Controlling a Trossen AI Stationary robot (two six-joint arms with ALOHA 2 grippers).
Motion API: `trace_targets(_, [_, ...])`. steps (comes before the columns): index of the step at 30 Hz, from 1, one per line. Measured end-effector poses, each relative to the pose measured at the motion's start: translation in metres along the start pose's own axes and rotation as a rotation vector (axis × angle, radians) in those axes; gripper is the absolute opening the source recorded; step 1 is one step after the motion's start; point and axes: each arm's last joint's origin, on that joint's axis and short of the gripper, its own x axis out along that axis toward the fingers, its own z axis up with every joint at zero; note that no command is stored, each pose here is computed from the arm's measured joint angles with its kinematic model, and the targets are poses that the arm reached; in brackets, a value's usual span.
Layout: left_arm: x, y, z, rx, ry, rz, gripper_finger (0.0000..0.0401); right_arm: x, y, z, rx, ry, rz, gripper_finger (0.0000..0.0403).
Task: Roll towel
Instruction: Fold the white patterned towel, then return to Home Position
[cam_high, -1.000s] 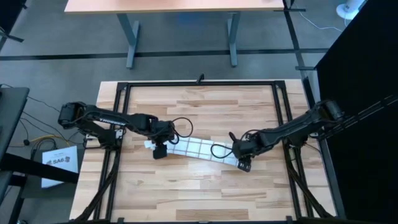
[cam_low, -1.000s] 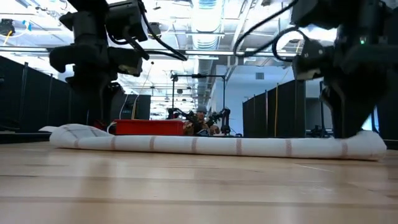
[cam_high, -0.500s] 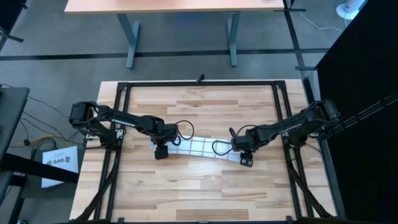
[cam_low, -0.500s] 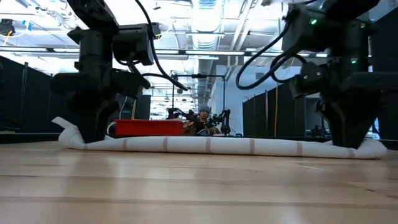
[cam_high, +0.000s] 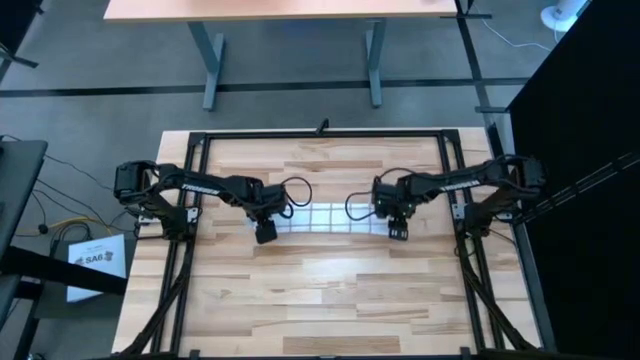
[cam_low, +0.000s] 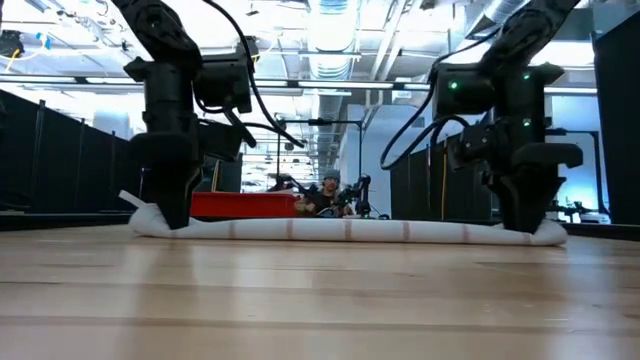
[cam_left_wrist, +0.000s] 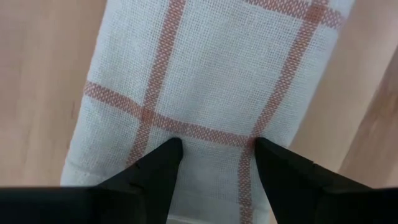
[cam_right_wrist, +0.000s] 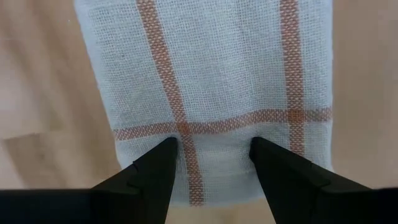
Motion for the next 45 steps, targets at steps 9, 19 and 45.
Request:
trace_targets(9, [-0.003,-0.002,0.001,0.006,0.017,-0.023,0.0198,-0.015,-0.021,-0.001,-0.048,0.034,0.025,0.0200])
trace_targets(19, [-0.063,-0.028,0.007,0.051,0.051,-0.123,0.0198,-0.103,0.005,-0.008,0.003,-0.265,0.088,0.0200])
trace_targets(45, [-0.160,-0.093,0.022,0.122,-0.204,-0.236,0.0001,-0.171,0.068,-0.039,0.091,-0.651,0.394,0.0015])
